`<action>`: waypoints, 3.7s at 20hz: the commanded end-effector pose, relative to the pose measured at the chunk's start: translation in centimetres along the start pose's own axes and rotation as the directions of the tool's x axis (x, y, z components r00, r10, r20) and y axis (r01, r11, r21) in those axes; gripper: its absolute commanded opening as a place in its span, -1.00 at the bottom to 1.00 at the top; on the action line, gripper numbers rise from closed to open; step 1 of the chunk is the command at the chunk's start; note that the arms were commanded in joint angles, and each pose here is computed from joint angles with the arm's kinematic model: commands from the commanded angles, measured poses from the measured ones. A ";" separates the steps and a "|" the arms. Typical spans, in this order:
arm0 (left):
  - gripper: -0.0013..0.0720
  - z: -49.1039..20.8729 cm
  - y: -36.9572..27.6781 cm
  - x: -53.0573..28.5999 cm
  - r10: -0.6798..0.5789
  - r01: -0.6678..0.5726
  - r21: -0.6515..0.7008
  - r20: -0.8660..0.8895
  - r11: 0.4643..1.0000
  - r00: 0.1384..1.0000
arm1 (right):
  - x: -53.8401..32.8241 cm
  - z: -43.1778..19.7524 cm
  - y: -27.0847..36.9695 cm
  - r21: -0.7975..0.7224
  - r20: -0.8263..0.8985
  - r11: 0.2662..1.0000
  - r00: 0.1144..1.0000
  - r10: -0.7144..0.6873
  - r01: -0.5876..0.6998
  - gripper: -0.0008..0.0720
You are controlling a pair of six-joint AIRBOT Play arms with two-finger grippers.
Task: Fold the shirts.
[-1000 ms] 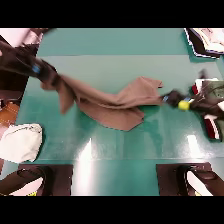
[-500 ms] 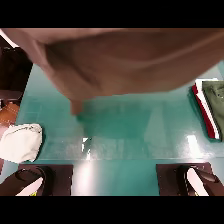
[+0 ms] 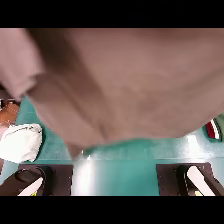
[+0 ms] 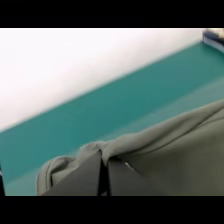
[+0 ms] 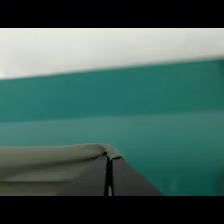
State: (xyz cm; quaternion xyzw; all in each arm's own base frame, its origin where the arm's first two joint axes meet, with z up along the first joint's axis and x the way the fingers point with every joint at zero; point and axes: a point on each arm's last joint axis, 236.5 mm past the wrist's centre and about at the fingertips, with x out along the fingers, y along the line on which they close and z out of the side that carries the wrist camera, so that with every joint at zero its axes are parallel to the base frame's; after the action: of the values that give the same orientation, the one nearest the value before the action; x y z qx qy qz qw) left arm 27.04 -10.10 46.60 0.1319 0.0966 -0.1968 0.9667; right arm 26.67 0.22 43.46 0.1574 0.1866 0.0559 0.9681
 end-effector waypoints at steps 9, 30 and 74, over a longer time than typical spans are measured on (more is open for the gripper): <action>-0.88 -28.6 -5.7 29.2 -0.245 0.168 -0.179 -0.693 0.969 0.678 | 22.9 -22.4 -11.0 0.023 -0.616 0.985 0.779 -0.120 0.170 -0.93; 0.42 -38.5 4.6 20.3 -0.513 -0.146 -0.702 -0.630 0.697 0.582 | 28.1 -20.0 -8.0 0.026 -0.662 0.998 0.749 -0.024 0.055 0.15; -0.88 -46.8 -5.1 11.6 -0.594 -0.169 -0.733 -0.645 0.658 0.481 | 9.7 -50.7 -12.0 0.417 -0.874 0.837 0.410 0.262 0.355 0.15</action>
State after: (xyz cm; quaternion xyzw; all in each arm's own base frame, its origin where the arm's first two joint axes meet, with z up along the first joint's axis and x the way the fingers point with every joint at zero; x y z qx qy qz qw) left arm 29.37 -4.85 -1.77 -0.1918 0.6415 -0.1794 0.7207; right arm 17.49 3.52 -7.56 0.3265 0.6981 0.0335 0.6363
